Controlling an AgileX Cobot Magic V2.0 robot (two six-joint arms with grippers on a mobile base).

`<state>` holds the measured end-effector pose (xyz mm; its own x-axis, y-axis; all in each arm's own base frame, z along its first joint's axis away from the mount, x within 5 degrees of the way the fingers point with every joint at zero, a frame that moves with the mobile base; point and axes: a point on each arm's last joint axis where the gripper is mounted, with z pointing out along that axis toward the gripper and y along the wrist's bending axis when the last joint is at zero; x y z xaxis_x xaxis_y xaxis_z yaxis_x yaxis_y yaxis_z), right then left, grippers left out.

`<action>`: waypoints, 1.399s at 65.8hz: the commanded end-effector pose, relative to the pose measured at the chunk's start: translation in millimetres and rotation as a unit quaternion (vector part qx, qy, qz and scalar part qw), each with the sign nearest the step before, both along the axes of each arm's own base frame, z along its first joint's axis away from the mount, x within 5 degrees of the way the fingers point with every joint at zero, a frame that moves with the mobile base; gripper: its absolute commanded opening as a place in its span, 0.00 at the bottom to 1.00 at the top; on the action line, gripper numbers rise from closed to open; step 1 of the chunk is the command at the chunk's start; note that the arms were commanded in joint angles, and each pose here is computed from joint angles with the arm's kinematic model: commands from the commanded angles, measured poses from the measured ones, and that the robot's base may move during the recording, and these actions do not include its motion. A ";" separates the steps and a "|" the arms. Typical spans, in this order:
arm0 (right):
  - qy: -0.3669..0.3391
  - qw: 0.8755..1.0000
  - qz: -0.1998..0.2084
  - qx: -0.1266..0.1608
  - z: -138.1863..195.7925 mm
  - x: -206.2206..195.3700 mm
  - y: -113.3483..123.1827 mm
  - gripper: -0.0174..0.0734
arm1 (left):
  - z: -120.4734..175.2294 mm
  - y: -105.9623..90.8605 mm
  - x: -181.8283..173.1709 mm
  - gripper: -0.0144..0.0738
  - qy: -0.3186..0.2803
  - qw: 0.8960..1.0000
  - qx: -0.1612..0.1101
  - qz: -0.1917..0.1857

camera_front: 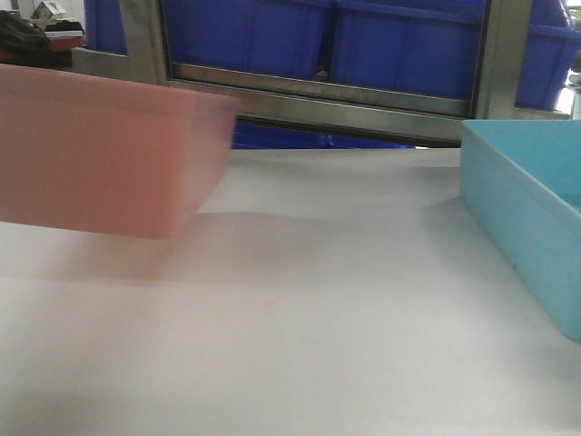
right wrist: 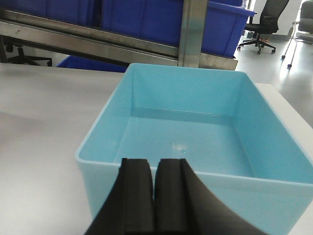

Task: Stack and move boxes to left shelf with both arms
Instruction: 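Grip the pink bin wall with the left gripper and lift it, then set the pink bin down in front of the robot, release, withdraw left gripper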

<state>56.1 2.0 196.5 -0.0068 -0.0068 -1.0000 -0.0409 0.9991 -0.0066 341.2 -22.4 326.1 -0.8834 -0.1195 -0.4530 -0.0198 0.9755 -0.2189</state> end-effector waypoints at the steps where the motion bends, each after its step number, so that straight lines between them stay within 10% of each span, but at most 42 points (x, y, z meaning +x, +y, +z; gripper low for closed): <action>1: -0.061 0.998 0.001 -0.001 15.5 -2.2 0.4 0.25 | 34.0 -29.2 -6.6 0.16 -0.072 0.996 -0.056 -0.004; 43: -0.064 0.998 0.001 -0.001 16.0 -2.2 0.4 0.25 | -56.6 -151.6 22.1 0.16 0.012 0.994 -0.094 -0.045; 92: -0.064 0.998 0.001 -0.001 16.0 -2.2 0.4 0.25 | -80.1 -159.3 27.4 0.17 0.053 0.992 -0.109 -0.017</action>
